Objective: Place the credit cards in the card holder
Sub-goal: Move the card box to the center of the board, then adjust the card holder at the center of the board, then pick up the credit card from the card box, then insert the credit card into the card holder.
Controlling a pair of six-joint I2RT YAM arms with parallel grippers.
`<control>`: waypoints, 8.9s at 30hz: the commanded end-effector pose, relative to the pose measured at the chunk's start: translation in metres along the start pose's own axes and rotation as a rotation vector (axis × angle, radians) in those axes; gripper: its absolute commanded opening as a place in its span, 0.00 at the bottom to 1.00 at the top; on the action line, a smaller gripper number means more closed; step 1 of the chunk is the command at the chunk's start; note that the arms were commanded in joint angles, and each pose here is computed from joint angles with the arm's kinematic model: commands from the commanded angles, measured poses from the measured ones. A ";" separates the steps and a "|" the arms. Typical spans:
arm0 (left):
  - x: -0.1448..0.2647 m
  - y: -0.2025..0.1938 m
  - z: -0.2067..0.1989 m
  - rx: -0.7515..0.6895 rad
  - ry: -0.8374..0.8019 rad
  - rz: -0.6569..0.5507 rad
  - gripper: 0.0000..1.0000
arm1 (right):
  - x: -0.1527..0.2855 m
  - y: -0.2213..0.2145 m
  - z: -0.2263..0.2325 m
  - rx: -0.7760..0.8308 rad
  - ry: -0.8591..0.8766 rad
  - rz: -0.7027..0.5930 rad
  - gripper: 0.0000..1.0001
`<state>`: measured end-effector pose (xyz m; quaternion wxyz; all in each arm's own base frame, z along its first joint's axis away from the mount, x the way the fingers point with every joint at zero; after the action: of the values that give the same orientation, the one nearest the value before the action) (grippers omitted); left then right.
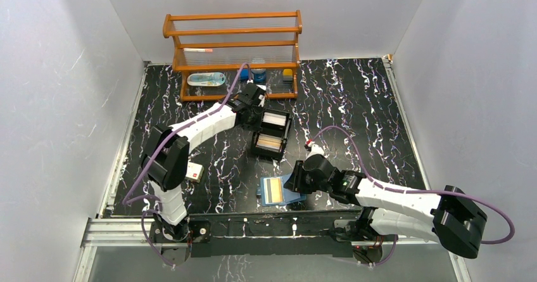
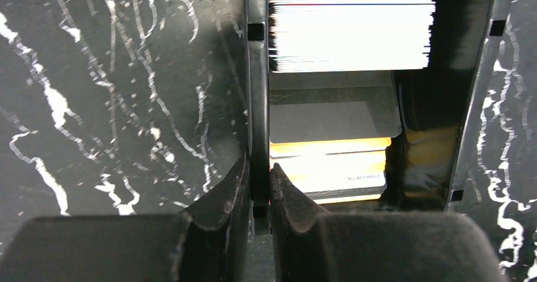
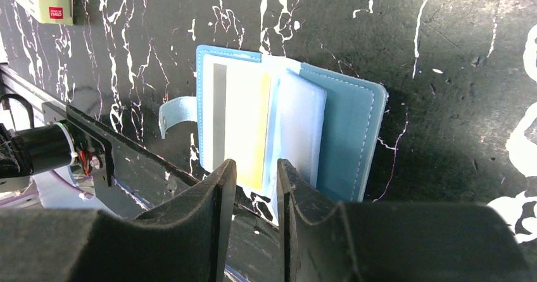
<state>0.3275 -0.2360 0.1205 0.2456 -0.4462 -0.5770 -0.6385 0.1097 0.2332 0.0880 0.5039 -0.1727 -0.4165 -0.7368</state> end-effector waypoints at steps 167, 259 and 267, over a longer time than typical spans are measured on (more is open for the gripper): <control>0.087 -0.195 -0.008 0.251 -0.204 0.105 0.48 | -0.017 0.017 0.044 0.030 0.104 -0.002 0.00; 0.070 -0.201 -0.045 0.490 -0.537 0.032 0.00 | -0.040 -0.001 0.002 0.117 -0.178 0.030 0.35; 0.064 -0.204 -0.048 0.527 -0.581 0.015 0.00 | -0.040 -0.005 -0.004 0.102 -0.176 0.031 0.34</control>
<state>0.1127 -0.2219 0.0715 0.1984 -0.5323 -0.7560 -0.3252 0.1234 0.2538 0.0563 0.4885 -0.2250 -0.5002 -0.6786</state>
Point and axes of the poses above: each gripper's point midway between its finger pads, its own x axis back along the fingers, its own z axis along the line the jaws close on, y = z × x, the point moved 4 cm from there along x, back along the fingers, and after that the axes turned 1 degree about -x, right-handed, at the moved point
